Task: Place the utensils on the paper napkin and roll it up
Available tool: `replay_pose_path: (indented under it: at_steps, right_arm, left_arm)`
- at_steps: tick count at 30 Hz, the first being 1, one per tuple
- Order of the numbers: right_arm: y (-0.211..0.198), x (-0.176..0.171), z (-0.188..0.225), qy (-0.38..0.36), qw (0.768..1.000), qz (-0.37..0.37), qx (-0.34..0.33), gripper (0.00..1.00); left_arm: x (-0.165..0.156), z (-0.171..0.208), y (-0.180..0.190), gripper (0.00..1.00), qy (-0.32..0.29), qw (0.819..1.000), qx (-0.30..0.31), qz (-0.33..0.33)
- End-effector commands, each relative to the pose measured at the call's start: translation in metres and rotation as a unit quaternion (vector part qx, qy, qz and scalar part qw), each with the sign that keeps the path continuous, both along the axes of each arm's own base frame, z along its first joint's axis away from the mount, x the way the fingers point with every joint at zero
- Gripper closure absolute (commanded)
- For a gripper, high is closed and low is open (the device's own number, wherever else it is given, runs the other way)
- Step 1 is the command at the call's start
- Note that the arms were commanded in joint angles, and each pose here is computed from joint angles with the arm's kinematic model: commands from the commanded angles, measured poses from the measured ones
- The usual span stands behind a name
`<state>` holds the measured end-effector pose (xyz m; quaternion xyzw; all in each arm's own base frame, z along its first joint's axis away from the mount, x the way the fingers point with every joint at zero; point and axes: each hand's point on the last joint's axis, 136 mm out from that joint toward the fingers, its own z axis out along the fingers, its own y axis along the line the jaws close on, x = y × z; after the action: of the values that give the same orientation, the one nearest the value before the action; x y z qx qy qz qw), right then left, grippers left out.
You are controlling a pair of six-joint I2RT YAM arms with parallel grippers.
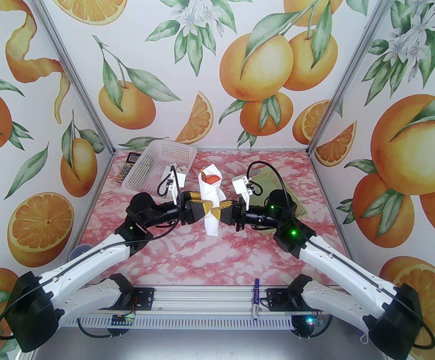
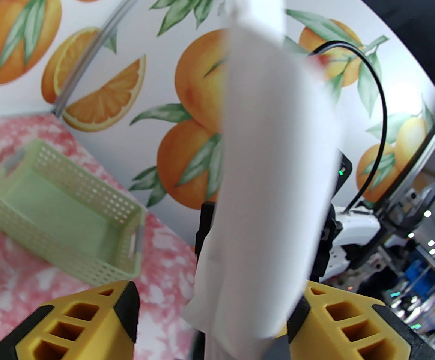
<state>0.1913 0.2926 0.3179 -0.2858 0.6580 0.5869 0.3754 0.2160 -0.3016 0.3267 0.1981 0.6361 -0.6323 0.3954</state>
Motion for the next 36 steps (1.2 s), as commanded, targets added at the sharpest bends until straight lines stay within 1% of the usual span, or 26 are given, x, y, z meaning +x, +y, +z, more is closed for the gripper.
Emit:
replay_pose_path:
  at_steps: [1,12,20,25,26,28,31,32,34,36]
  right_arm:
    - [0.002,-0.007,0.011,-0.017,1.000,0.017,0.018,1.00]
    - [0.007,-0.012,-0.006,-0.002,0.999,0.035,-0.006,1.00]
    - [0.004,-0.015,-0.015,0.001,0.999,0.033,-0.024,0.99]
    - [0.000,-0.017,-0.018,0.007,0.999,0.037,-0.028,0.88]
    - [-0.003,-0.016,-0.018,0.008,0.999,0.034,-0.026,0.84]
    - [-0.011,-0.014,-0.016,0.008,0.999,0.025,-0.022,0.75]
    - [-0.030,-0.011,-0.007,0.000,1.000,0.005,-0.008,0.58]
    - [-0.037,-0.010,-0.004,-0.004,1.000,-0.001,-0.004,0.53]
    - [-0.049,-0.008,0.001,-0.011,1.000,-0.013,-0.001,0.48]
    - [-0.058,-0.003,0.004,-0.018,0.999,-0.030,-0.003,0.47]
  left_arm:
    - [-0.009,0.021,0.000,0.40,-0.030,0.998,-0.040,-0.024]
    - [-0.008,0.027,-0.002,0.56,-0.035,0.998,-0.051,-0.031]
    - [-0.005,0.025,-0.001,0.77,-0.035,0.998,-0.044,-0.020]
    - [-0.003,0.024,-0.001,0.90,-0.034,0.998,-0.042,-0.015]
    - [-0.003,0.024,-0.001,0.91,-0.035,0.998,-0.042,-0.014]
    - [-0.002,0.023,0.000,0.94,-0.034,0.999,-0.040,-0.012]
    - [-0.001,0.023,0.000,0.95,-0.035,0.999,-0.038,-0.008]
    - [-0.001,0.023,0.000,0.96,-0.035,0.999,-0.036,-0.009]
    - [-0.001,0.024,0.000,0.96,-0.036,0.999,-0.035,-0.009]
    - [-0.001,0.024,-0.001,0.96,-0.036,0.999,-0.034,-0.012]
